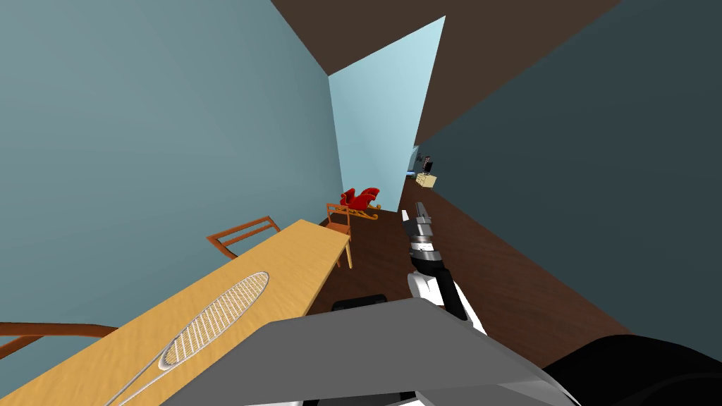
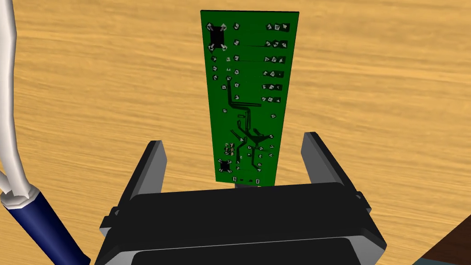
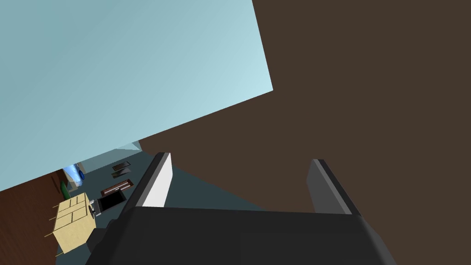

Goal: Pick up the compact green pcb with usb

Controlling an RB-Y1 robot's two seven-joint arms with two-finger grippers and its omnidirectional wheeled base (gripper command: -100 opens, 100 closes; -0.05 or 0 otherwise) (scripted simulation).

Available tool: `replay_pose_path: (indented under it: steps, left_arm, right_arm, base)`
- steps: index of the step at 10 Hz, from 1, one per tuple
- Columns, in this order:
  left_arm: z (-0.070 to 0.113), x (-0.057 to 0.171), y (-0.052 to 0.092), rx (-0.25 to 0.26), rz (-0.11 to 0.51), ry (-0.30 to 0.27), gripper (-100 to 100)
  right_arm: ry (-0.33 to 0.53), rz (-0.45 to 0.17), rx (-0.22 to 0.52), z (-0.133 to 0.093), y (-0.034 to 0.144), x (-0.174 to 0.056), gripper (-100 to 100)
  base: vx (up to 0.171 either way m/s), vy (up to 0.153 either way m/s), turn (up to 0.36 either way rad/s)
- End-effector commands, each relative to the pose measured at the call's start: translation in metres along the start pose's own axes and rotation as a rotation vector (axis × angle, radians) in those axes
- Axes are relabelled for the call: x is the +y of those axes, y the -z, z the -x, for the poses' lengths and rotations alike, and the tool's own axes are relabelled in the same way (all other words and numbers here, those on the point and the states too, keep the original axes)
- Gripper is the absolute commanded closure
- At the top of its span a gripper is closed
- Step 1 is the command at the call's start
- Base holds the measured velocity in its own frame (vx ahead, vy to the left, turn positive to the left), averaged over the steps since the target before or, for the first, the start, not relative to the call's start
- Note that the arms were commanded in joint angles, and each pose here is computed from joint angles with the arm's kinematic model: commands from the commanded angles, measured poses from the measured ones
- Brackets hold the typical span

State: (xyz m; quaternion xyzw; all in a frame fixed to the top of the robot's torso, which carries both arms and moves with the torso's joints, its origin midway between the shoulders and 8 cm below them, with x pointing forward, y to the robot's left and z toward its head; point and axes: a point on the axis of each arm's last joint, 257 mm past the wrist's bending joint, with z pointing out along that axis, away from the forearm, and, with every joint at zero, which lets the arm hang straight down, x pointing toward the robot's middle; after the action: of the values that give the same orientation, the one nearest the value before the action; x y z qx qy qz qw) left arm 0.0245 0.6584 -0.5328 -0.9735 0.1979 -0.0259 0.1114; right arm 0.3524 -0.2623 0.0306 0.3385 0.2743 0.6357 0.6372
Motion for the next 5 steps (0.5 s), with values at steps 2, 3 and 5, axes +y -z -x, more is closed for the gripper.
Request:
replay_pose_path:
  steps: [2,3,5]
  left_arm:
    - [-0.0151,0.0021,-0.0070,0.004,0.005,-0.012,-100]
    - [-0.0107,0.0018,-0.0054,0.003,0.004,-0.009,-100]
    - [-0.0111,0.0026,-0.0058,0.003,0.005,-0.010,100]
  right_arm:
    - [0.000,0.000,0.000,0.0000,0.0000,0.0000,0]
    - [0.000,0.000,0.000,0.0000,0.0000,0.0000,0]
    - [0.000,0.000,0.000,0.0000,0.0000,0.0000,0]
  base:
    - [-0.013,0.019,0.040]
    - [-0.005,0.009,0.003]
    - [0.000,0.000,0.000]
